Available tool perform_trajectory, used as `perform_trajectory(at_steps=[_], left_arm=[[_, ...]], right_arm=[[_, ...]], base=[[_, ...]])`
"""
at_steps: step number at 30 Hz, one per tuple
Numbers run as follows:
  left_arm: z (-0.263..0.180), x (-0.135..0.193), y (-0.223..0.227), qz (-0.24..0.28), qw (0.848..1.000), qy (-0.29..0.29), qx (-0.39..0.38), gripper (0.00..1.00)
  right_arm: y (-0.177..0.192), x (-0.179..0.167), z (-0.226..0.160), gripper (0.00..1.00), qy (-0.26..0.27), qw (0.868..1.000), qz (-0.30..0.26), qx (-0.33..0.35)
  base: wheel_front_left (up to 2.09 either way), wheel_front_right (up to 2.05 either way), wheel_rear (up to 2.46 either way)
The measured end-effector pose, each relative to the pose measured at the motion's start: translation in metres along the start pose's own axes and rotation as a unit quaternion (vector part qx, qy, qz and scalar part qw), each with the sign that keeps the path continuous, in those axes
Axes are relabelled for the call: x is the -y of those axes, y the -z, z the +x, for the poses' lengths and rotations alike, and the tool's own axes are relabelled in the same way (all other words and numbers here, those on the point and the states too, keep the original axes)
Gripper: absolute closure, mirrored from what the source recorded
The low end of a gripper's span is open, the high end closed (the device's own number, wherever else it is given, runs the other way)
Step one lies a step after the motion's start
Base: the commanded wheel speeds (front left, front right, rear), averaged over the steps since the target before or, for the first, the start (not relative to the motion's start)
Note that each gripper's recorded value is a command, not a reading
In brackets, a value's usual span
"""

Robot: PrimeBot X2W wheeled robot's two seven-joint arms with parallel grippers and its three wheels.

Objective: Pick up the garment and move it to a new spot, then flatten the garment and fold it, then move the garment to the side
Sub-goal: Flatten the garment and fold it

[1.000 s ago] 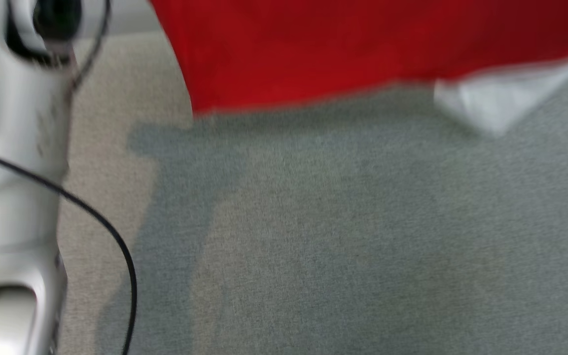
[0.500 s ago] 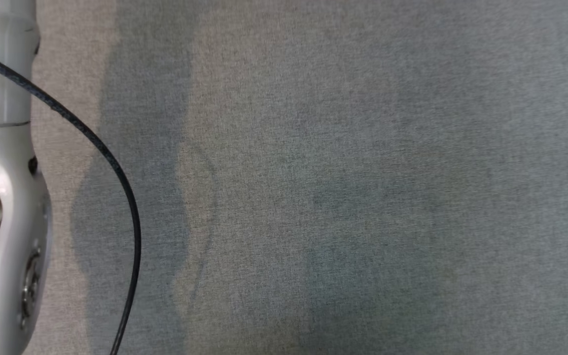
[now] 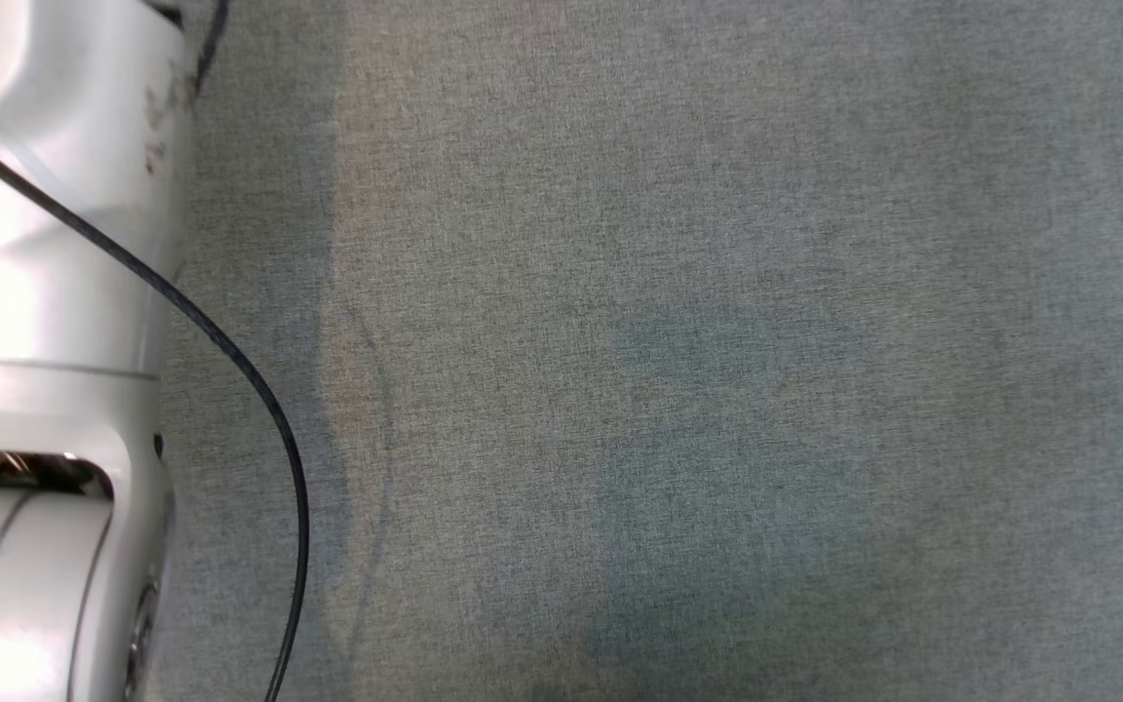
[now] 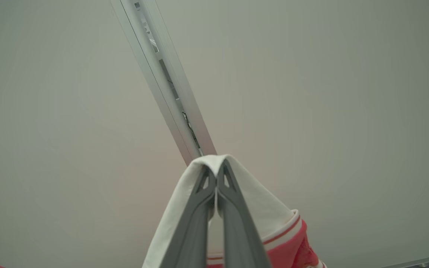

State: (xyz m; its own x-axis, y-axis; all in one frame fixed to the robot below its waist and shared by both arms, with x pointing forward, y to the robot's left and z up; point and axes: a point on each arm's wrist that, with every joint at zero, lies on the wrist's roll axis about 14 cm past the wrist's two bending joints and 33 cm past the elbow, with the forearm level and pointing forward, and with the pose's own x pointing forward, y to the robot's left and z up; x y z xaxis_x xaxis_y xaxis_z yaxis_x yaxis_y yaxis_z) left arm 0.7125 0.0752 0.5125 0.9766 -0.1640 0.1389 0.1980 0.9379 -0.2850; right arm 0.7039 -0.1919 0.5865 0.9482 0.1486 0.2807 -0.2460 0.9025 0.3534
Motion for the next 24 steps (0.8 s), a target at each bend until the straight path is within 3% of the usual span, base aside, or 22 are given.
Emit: perform_trajectory(at_steps=[12,17,24], left_arm=[[-0.06,0.015,0.036,0.057,0.994,0.046,-0.083,1.0],[-0.102,0.035,0.059,0.138,0.974,0.114,-0.138,1.0],[-0.156,0.037,0.075,0.198,0.95,0.145,-0.193,1.0]], right_arm=[[0.03,0.021,-0.077,1.0,0.062,0.994,0.065,-0.068],[0.049,0.034,-0.128,1.0,0.104,0.981,0.097,-0.132],[0.056,0.044,-0.189,1.0,0.147,0.964,0.119,-0.188]], base=[[0.0,0.0,0.0],[0.0,0.0,0.0],[0.0,0.0,0.0]])
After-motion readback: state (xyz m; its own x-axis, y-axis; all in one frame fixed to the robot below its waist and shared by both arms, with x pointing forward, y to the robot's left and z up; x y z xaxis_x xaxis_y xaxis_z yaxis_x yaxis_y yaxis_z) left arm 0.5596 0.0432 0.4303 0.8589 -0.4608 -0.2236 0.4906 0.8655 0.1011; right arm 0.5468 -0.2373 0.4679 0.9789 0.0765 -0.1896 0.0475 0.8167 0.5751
